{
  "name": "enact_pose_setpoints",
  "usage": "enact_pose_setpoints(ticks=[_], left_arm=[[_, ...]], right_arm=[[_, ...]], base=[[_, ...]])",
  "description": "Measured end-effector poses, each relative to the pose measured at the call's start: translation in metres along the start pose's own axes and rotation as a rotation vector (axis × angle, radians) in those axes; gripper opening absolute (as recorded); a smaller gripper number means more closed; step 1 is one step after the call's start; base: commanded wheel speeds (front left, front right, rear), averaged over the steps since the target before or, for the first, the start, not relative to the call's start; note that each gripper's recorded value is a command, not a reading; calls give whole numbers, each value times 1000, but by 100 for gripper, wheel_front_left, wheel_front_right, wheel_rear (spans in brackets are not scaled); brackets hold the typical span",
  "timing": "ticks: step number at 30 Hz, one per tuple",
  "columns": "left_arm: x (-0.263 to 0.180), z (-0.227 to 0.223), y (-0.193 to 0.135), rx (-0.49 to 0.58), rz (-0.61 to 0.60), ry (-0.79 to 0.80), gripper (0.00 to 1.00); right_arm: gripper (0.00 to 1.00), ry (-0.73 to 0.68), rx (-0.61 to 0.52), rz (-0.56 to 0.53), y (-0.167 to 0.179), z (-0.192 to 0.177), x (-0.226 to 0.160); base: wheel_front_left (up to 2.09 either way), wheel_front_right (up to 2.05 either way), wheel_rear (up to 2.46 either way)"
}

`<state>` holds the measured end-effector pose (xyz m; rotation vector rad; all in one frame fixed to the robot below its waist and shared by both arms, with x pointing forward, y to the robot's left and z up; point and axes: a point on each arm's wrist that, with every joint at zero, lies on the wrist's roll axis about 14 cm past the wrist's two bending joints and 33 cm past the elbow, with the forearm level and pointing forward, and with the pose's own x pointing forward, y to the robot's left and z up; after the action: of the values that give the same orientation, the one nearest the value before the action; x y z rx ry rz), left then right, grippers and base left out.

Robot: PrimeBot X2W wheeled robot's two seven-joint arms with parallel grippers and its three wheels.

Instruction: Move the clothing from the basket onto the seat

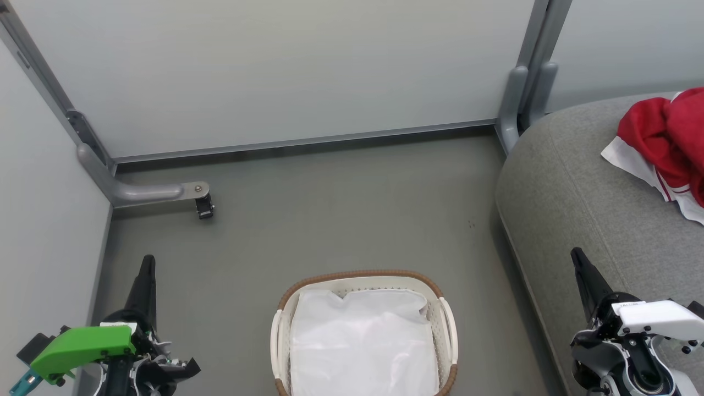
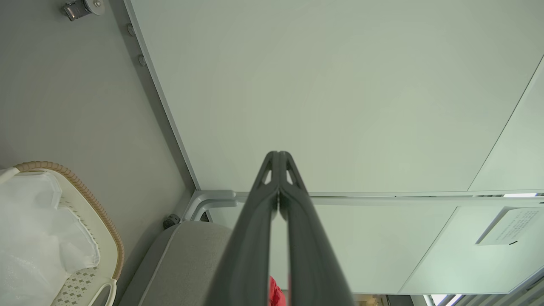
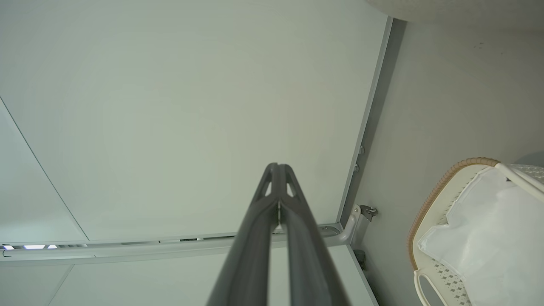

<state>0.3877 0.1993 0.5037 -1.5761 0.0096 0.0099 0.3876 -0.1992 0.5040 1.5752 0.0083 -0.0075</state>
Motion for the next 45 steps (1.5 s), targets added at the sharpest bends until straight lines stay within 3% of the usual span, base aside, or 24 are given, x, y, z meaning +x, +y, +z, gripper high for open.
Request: enact_pose_setpoints(ticks=[45], left_arm=[[0, 0, 0, 0, 0, 0, 0]], right_arm=[[0, -2, 1, 1, 0, 1, 0]], base=[[0, 0, 0]])
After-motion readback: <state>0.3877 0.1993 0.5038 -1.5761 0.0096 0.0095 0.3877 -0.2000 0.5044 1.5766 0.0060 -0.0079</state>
